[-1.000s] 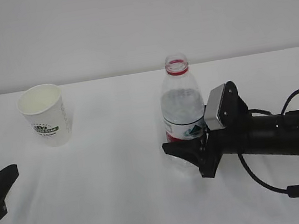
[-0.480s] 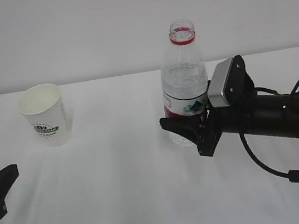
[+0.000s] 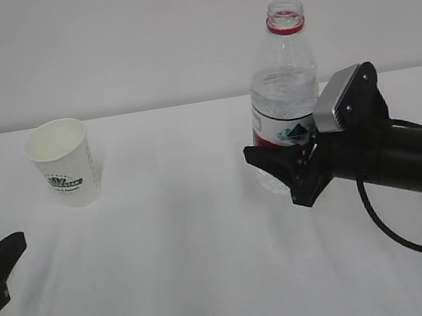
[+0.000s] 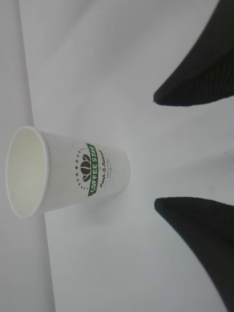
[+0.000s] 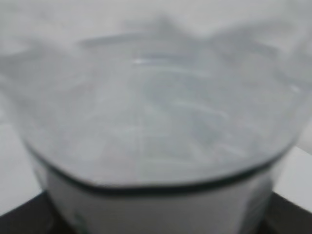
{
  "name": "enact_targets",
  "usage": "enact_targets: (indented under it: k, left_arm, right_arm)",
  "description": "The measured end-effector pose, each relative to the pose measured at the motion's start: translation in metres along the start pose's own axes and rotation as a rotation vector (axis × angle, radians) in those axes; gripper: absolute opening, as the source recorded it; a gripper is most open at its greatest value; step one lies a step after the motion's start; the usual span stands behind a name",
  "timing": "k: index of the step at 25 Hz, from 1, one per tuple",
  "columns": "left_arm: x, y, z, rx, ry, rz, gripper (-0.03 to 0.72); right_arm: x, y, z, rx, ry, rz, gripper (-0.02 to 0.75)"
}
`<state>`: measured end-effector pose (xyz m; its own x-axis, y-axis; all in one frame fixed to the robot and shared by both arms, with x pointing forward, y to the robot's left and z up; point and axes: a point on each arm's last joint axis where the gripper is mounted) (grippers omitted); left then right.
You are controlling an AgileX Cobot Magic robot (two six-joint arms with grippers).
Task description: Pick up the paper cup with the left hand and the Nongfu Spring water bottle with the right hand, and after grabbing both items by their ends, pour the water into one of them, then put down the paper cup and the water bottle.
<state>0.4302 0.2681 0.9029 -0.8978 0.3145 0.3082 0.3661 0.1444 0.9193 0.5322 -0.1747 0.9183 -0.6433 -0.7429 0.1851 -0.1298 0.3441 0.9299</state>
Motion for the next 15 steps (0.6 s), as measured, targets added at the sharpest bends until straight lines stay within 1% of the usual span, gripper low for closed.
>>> enact_targets:
  k: [3, 10, 15]
  left_arm:
    - [0.000, 0.000, 0.000, 0.000, 0.000, 0.000, 0.433]
    - [0.000, 0.000, 0.000, 0.000, 0.000, 0.000, 0.433]
    - [0.000, 0.000, 0.000, 0.000, 0.000, 0.000, 0.433]
  right_arm:
    - [0.007, 0.000, 0.001, -0.026, -0.046, 0.015, 0.484]
    - [0.033, -0.005, 0.006, -0.032, -0.194, 0.083, 0.484]
    - [0.057, -0.011, 0.014, -0.044, -0.291, 0.148, 0.484]
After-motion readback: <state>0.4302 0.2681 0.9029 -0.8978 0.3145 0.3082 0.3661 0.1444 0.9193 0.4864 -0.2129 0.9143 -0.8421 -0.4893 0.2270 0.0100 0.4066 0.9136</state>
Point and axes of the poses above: a point on each arm's last joint axis where the gripper is mounted, x pointing back along that axis away from the gripper, z along the wrist's bending axis when the last joint is at zero, y = z × x, and after that the axes turned 11 degrees about x, right-handed
